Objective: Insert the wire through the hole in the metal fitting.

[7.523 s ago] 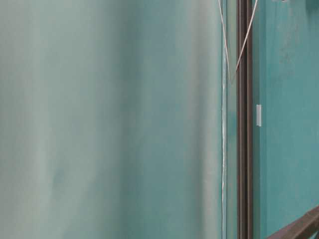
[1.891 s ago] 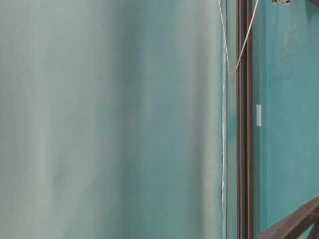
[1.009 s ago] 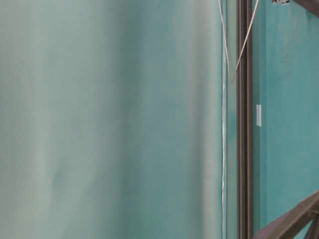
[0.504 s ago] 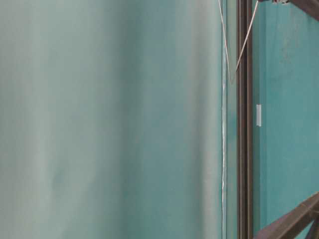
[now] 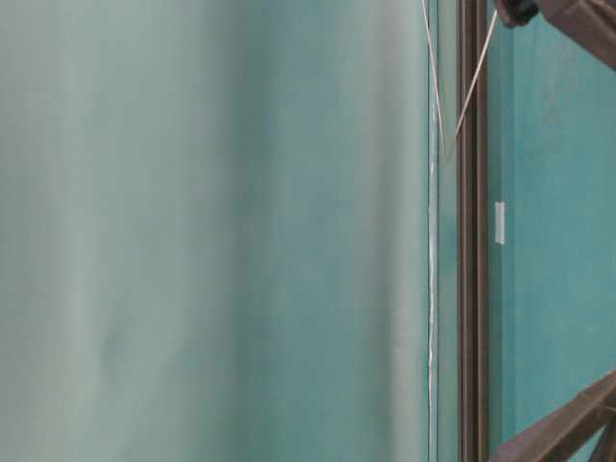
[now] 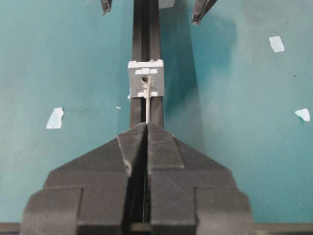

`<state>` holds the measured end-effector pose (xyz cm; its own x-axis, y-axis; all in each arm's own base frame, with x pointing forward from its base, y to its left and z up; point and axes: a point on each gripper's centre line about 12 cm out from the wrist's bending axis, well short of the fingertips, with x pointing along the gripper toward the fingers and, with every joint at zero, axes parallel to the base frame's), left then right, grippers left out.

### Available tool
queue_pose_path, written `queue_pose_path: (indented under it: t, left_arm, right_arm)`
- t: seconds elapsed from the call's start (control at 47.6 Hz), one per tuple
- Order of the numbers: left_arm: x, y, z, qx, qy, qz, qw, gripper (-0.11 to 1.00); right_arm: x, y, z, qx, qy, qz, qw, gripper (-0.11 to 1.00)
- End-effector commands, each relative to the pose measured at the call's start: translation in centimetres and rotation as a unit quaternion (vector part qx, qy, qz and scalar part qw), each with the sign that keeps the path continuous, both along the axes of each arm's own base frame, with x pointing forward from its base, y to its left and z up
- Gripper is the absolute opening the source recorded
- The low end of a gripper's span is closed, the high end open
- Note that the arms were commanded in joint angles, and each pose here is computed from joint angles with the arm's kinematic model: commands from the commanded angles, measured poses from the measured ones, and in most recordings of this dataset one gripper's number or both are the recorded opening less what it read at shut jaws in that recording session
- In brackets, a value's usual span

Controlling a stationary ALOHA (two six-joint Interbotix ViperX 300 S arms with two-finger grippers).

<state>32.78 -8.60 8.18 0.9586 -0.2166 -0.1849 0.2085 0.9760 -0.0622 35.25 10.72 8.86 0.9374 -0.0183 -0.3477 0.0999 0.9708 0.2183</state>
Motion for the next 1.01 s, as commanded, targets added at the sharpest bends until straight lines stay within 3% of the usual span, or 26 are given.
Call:
queue_pose_path:
  t: [0.0, 0.988]
  left_arm:
    - [0.5, -0.1, 1.3, -0.006, -0.023, 0.001, 0.9997, 0.77]
    - [2.4, 0.5, 1.4, -0.008, 0.002, 0.017, 0.9998, 0.76]
  right_arm:
    - [0.8, 0.0, 0.9, 0.005, -0.021, -0.004, 0.9998, -0.01]
    - [2.5, -0.2, 1.1, -0.009, -0.038, 0.002, 0.9992, -0.01]
